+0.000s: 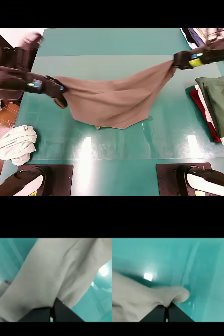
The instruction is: Fold the shirts.
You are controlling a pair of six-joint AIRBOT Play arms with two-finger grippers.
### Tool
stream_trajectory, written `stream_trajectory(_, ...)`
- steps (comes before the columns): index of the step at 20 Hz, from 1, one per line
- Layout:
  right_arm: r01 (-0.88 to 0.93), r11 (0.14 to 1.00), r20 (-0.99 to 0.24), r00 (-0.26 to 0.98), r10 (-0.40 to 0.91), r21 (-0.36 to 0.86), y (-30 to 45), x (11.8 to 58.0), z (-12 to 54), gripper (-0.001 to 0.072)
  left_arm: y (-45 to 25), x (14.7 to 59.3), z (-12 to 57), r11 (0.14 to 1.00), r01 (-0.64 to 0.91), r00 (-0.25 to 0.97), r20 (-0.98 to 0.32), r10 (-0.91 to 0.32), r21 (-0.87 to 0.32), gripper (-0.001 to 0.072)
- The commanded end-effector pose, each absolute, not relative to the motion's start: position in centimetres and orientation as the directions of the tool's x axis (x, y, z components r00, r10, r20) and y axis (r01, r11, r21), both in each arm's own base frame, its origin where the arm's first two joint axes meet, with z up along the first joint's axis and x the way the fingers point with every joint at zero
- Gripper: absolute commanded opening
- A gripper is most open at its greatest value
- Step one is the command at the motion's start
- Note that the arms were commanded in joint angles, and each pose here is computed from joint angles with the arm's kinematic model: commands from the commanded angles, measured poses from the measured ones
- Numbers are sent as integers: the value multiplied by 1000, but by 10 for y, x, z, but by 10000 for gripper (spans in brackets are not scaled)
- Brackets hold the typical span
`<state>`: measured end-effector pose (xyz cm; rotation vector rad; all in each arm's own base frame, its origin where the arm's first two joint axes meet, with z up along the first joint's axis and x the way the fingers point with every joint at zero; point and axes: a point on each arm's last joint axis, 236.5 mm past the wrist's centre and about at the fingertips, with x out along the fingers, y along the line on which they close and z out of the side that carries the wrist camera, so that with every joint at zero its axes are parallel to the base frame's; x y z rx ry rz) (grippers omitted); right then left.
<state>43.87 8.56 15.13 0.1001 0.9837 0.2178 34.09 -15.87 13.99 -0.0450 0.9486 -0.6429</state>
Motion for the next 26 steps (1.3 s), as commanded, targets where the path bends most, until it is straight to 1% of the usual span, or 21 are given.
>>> stream_trajectory(1, -104, 974, -850, 475, 226, 201, 92, 472, 92, 29, -155, 392, 72, 861, 377, 424, -762, -489, -342, 270)
stream_trajectory(2, -100, 974, -855, 467, 225, 201, 93, 476, 84, 205, -156, 404, 67, 867, 342, 420, -766, -486, -363, 587)
stream_trajectory(3, -98, 975, -862, 455, 224, 201, 93, 476, 78, 502, -156, 411, 67, 867, 332, 411, -770, -488, -372, 627)
stream_trajectory(4, -95, 976, -870, 442, 220, 198, 91, 473, 77, 532, -154, 415, 72, 866, 338, 406, -773, -487, -368, 629)
stream_trajectory(7, -72, 978, -887, 412, 206, 194, 71, 455, 88, 531, -123, 418, 91, 877, 329, 407, -785, -467, -351, 629)
stream_trajectory(8, -56, 980, -893, 403, 199, 193, 61, 446, 94, 530, -109, 415, 88, 884, 300, 392, -798, -458, -359, 629)
stream_trajectory(9, -50, 981, -902, 386, 193, 188, 53, 437, 98, 515, -92, 410, 80, 891, 260, 370, -814, -447, -371, 629)
stream_trajectory(11, -54, 983, -918, 351, 184, 176, 40, 418, 101, 442, -62, 400, 55, 904, 164, 337, -839, -428, -395, 629)
stream_trajectory(14, -23, 984, -924, 341, 174, 176, 29, 393, 92, 442, -34, 379, 1, 910, 35, 294, -866, -405, -413, 629)
stream_trajectory(17, -9, 984, -923, 344, 171, 179, 29, 371, 74, 442, -45, 363, -42, 901, 29, 276, -863, -424, -433, 629)
stream_trajectory(19, -2, 981, -921, 343, 183, 194, 32, 359, 63, 442, -57, 369, -52, 888, 29, 327, -835, -442, -459, 628)
stream_trajectory(22, 19, 953, -893, 356, 275, 301, 51, 351, 55, 442, -64, 388, -50, 898, 43, 406, -813, -417, -439, 628)
stream_trajectory(24, 27, 943, -880, 370, 299, 332, 57, 350, 51, 442, -76, 391, -52, 901, 67, 411, -811, -417, -429, 627)
stream_trajectory(26, 27, 943, -881, 368, 299, 331, 57, 350, 51, 442, -87, 389, -61, 898, 75, 383, -819, -427, -433, 627)
